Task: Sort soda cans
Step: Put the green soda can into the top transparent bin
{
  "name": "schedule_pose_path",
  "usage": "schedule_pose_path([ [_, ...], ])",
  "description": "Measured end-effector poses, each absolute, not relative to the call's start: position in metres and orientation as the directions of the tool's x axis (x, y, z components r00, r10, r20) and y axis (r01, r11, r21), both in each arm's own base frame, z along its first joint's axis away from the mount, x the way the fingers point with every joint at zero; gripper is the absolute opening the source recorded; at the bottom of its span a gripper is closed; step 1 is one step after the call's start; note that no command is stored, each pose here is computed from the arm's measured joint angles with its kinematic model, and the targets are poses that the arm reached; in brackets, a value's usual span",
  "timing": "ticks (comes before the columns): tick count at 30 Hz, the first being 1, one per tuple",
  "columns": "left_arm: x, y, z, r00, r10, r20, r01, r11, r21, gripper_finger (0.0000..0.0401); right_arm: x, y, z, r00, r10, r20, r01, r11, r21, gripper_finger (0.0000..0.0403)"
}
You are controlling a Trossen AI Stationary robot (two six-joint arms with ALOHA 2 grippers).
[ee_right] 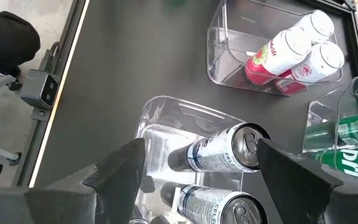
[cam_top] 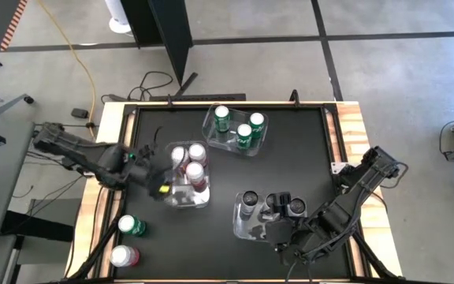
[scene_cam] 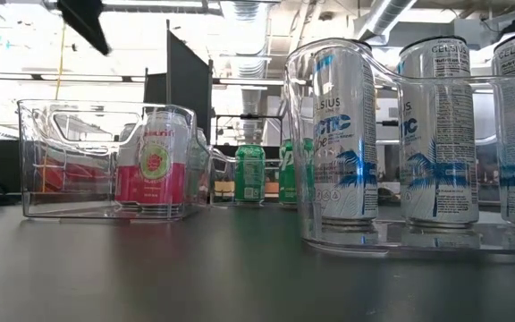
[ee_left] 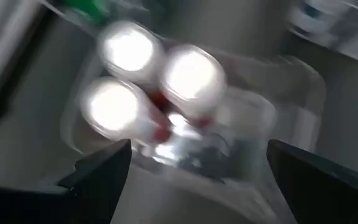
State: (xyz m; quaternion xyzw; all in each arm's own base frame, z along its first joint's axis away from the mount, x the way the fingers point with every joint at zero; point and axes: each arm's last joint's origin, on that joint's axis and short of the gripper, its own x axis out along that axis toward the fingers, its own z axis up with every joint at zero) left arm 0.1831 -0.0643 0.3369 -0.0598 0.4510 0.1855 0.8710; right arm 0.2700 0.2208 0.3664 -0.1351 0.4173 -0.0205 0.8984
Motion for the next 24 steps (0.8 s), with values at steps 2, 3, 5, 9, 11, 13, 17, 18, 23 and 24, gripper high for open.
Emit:
schedule_pose_path([
  [2,0.174,-0.079,0.336,0.516,0.208,-0.831,-0.357,0.934,0.013,0.0370,0.270,0.221,0.366,0.652,-0.149,-0.744,-0.076,0.963,-0.259,0.0326],
  [3,0.170,-0.086,0.335,0.509,0.184,-0.841,-0.355,0.935,-0.010,0.0370,0.270,0.221,0.367,0.652,-0.149,-0.743,-0.076,0.963,-0.259,0.0326],
  [5,0.162,-0.100,0.333,0.493,0.146,-0.858,-0.367,0.929,-0.052,0.0370,0.270,0.221,0.367,0.654,-0.147,-0.742,-0.077,0.963,-0.258,0.0326],
  [9,0.146,-0.121,0.325,0.415,0.114,-0.903,-0.473,0.874,-0.107,0.0370,0.272,0.220,0.367,0.657,-0.148,-0.739,-0.069,0.965,-0.254,0.0326],
  [11,0.137,-0.129,0.320,0.345,0.114,-0.932,-0.545,0.833,-0.100,0.0370,0.273,0.219,0.367,0.657,-0.148,-0.739,-0.069,0.965,-0.254,0.0326],
  [13,0.129,-0.136,0.314,0.249,0.133,-0.959,-0.623,0.780,-0.054,0.0370,0.273,0.219,0.367,0.658,-0.148,-0.739,-0.076,0.963,-0.260,0.0326],
  [17,0.120,-0.150,0.304,0.107,0.152,-0.982,-0.711,0.702,0.031,0.0371,0.273,0.220,0.368,0.665,-0.141,-0.733,-0.103,0.955,-0.278,0.0326],
  [18,0.119,-0.154,0.303,0.093,0.148,-0.985,-0.720,0.693,0.036,0.0371,0.273,0.220,0.368,0.666,-0.140,-0.732,-0.113,0.952,-0.285,0.0326],
  [23,0.114,-0.163,0.298,0.029,0.118,-0.993,-0.769,0.637,0.053,0.0371,0.274,0.220,0.368,0.666,-0.142,-0.733,-0.139,0.941,-0.309,0.0326],
  [24,0.113,-0.164,0.298,0.020,0.107,-0.994,-0.777,0.627,0.052,0.0371,0.274,0.220,0.368,0.666,-0.142,-0.733,-0.142,0.940,-0.311,0.0326],
])
